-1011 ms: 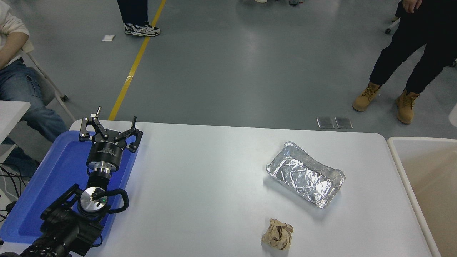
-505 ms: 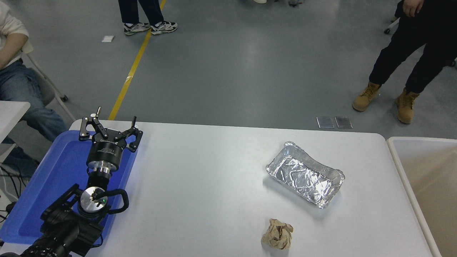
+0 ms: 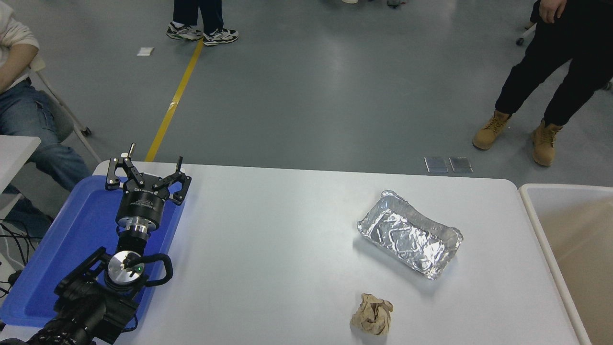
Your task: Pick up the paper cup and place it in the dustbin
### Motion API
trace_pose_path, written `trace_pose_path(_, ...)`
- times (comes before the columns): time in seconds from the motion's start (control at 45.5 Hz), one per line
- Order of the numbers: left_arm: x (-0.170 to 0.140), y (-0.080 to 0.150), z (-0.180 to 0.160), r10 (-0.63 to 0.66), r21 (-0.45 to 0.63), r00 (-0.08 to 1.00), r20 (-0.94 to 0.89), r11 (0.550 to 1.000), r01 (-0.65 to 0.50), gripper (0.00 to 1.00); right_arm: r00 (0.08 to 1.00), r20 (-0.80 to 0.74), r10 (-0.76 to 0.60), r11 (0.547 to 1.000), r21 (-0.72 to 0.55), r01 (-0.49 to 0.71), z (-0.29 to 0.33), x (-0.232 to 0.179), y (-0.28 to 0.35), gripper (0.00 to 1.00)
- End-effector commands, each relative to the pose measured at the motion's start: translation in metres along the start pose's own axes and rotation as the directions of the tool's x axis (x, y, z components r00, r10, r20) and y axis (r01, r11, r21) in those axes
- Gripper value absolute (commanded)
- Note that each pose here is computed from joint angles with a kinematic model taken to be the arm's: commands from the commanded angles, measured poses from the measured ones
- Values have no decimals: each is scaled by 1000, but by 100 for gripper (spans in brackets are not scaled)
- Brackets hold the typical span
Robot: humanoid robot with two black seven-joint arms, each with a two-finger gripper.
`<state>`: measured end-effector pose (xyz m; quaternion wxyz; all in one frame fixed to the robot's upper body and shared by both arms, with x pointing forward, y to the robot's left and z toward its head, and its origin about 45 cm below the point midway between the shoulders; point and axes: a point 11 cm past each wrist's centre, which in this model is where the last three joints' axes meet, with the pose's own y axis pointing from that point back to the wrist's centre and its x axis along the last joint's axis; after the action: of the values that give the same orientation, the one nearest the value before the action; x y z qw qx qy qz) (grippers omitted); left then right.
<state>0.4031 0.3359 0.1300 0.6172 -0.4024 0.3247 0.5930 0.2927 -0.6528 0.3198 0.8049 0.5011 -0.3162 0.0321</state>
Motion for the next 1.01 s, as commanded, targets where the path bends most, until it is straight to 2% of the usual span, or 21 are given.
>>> trace_pose_path(0.0, 0, 0, 0, 0, 0, 1000, 0, 1000, 0, 100, 999, 54, -2, 1000, -7, 3, -7, -34, -46, 0)
trace_pose_path(0.286, 0, 0, 0, 0, 0, 1000, 0, 1000, 0, 100, 992, 124, -8, 1000, -1, 8, -30, -77, -98, 0)
trace_pose_path(0.813, 0, 0, -1, 0, 1, 1000, -1, 1000, 0, 100, 996, 85, -36, 998, 47, 32, -80, -163, -144, 0)
trace_pose_path(0.989, 0, 0, -1, 0, 1, 1000, -1, 1000, 0, 100, 997, 73, -37, 998, 55, 33, -87, -176, -148, 0)
